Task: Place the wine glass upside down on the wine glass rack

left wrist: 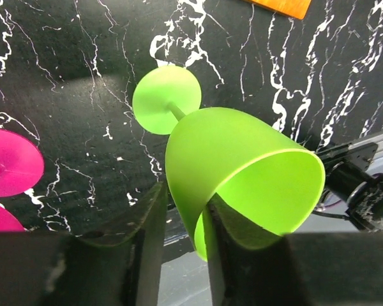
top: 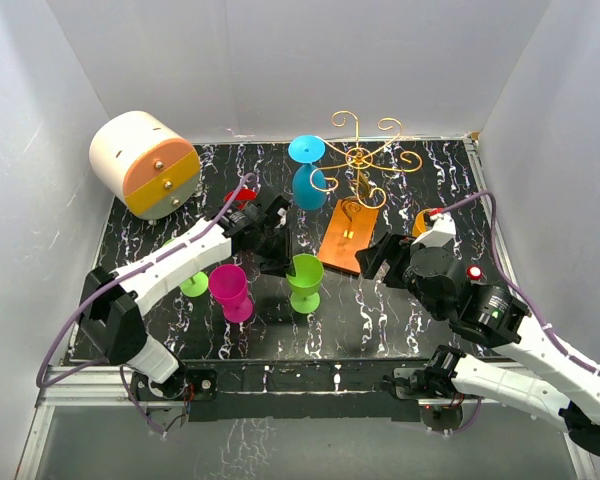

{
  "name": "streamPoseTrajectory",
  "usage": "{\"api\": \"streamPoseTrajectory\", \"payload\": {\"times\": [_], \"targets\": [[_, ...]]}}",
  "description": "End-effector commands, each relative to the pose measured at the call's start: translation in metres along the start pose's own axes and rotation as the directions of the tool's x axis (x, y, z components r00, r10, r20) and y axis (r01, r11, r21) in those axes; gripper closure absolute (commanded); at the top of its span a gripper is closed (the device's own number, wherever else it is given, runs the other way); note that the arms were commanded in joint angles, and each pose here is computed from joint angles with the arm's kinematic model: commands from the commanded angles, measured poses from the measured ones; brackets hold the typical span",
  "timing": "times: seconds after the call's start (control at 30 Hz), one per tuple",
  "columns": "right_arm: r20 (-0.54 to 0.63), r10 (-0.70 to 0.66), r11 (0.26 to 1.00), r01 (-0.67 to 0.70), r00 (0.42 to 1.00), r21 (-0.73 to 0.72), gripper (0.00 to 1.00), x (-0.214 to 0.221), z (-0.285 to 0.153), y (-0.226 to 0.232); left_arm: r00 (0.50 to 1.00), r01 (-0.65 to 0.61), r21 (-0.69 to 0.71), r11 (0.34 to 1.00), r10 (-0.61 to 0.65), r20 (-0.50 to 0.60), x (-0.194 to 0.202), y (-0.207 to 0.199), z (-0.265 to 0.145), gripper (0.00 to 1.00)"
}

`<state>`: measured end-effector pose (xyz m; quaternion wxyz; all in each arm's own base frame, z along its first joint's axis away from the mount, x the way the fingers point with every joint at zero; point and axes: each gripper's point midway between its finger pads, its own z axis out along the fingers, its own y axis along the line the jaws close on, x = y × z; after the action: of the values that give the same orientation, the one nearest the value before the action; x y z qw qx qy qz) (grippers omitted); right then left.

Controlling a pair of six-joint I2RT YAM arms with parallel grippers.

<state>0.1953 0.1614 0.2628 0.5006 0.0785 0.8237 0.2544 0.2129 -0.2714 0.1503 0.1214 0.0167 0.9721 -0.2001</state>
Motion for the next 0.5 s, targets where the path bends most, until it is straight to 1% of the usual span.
{"api": "streamPoseTrajectory", "payload": {"times": [0.0, 0.2, 0.37, 0.47], "targets": [[0.088, 0.053, 0.998, -0.055, 0.995, 0.01, 0.24, -0.017, 0.001, 0.001, 1.0, -0.021, -0.014, 1.0, 0.021, -0.007, -0.002, -0.001, -0.003, 0.79], [0.085, 0.059, 0.998, -0.06, 0.995, 0.011, 0.23, -0.014, 0.002, -0.002, 0.999, -0.033, -0.028, 0.999, 0.033, 0.022, -0.007, 0.001, -0.01, 1.0], [0.091, 0.089, 0.996, -0.09, 0.992, 0.002, 0.21, -0.013, 0.0, -0.003, 0.995, -0.069, -0.025, 0.997, 0.07, 0.066, -0.01, 0.004, -0.022, 1.0], [0.083, 0.173, 0.985, -0.17, 0.981, -0.041, 0.2, -0.011, -0.003, 0.003, 0.988, -0.09, 0.06, 0.994, 0.081, 0.133, -0.014, -0.008, -0.034, 1.0]]}}
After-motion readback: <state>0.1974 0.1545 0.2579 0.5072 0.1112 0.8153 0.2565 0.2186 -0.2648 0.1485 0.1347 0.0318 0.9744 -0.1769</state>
